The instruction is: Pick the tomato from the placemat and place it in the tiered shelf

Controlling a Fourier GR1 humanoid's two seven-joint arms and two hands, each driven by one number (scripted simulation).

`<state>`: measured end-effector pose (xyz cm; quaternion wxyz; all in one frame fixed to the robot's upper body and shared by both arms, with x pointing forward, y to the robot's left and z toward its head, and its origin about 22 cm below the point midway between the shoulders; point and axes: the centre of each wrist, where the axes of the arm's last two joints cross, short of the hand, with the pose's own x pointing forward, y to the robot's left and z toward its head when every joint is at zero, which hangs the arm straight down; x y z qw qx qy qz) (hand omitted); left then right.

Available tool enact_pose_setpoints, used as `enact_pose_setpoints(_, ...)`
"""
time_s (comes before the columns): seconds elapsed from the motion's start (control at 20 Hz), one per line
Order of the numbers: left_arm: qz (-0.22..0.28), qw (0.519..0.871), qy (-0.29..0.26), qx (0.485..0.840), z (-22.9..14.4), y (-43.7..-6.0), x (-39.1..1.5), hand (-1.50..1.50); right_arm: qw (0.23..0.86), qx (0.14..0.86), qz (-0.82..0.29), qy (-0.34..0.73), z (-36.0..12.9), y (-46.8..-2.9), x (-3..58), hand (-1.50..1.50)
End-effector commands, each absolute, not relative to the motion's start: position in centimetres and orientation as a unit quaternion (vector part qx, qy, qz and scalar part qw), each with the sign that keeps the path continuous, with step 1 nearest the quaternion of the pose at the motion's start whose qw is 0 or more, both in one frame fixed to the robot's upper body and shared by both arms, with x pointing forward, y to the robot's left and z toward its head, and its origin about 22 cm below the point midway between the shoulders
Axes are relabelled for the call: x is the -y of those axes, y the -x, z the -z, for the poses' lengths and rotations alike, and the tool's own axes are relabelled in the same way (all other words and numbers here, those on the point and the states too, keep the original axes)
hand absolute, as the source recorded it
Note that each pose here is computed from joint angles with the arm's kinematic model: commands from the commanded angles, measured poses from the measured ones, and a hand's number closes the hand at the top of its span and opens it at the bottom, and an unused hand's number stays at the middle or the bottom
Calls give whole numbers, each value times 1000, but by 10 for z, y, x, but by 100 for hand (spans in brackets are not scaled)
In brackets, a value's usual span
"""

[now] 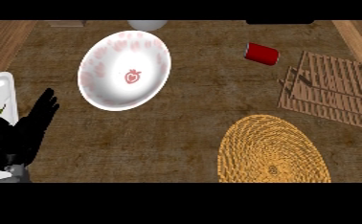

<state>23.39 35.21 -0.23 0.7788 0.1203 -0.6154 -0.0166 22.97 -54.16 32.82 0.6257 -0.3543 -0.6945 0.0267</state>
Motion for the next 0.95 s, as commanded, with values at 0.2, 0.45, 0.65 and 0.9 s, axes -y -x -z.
enact_pose_setpoints(0.2, 10, 779, -126, 615, -6, -223, -354, 0, 601, 728, 42, 328, -382, -140, 600, -150)
enact_pose_setpoints(0.45, 1, 777, -135, 615, 4, -211, -348, 0, 621, 696, 56, 356, -396, -84, 629, -150)
enact_pose_setpoints(0.65, -19, 784, -149, 602, 8, -198, -371, 0, 651, 674, 22, 349, -410, -53, 636, -150)
enact_pose_setpoints(0.9, -27, 788, -153, 596, 5, -194, -376, 0, 638, 691, 19, 340, -409, -30, 644, -150)
